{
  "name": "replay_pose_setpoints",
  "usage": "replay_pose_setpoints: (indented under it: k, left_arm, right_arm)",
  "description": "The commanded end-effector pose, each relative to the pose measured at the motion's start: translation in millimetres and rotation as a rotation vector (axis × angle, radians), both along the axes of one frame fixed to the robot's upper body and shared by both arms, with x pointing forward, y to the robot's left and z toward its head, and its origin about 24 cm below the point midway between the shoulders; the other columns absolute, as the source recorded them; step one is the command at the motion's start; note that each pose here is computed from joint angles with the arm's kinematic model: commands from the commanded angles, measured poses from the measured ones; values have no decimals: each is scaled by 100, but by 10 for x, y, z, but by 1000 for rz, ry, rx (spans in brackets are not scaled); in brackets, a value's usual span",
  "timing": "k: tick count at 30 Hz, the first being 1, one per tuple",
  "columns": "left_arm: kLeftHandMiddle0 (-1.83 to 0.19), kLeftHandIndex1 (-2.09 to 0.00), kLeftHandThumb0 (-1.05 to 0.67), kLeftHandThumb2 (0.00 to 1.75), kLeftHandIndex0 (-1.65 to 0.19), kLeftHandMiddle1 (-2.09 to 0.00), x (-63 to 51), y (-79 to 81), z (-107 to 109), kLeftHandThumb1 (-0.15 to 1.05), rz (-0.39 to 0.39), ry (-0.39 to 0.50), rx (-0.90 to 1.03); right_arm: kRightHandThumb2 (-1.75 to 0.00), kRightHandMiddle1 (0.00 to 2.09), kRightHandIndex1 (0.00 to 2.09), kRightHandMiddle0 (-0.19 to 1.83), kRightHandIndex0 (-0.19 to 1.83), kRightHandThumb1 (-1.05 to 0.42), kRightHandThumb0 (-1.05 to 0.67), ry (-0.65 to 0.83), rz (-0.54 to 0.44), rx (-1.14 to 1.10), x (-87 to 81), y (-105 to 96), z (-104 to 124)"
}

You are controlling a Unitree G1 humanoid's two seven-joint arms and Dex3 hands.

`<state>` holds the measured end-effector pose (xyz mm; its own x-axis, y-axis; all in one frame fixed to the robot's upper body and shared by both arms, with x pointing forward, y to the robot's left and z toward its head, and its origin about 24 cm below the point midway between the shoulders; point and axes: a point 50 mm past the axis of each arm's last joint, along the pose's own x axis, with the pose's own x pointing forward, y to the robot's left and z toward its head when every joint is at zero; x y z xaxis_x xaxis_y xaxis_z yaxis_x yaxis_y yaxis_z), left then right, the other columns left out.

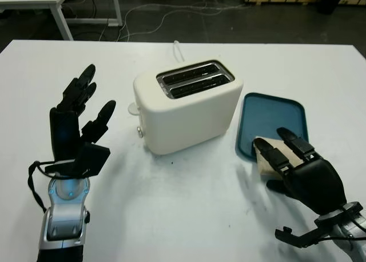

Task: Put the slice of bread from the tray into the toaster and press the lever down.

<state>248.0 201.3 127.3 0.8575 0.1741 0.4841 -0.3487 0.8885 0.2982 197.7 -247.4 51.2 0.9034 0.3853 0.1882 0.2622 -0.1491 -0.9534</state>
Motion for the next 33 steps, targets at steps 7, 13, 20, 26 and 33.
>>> replay_pose_setpoints:
  k: [7,13,20,26,33]
  left_arm:
    - [-61,0,-61,32,-50,-2,-16,-2,16,92,-15,-24,-5]
    - [-62,0,-60,31,-49,-2,-26,5,18,92,-12,-25,-1]
    - [-63,0,-61,29,-50,-2,-28,-11,21,92,-18,-23,-25]
    - [-62,0,-59,29,-50,-1,-36,-7,8,92,-18,-23,-23]
    - [-63,0,-60,29,-50,-2,-38,-3,-6,92,-16,-18,-9]
  right_arm:
    - [-5,9,54,59,47,-92,-17,-127,26,-73,10,-32,-9]
    - [-4,6,101,74,43,-92,-28,-133,-23,-62,9,-20,18]
    - [-13,169,174,43,82,-92,-36,-149,-72,-50,18,31,85]
    - [-28,174,175,41,75,-92,-36,-223,-8,21,79,10,168]
    - [-26,175,175,32,62,-92,-31,-332,44,98,189,-34,295]
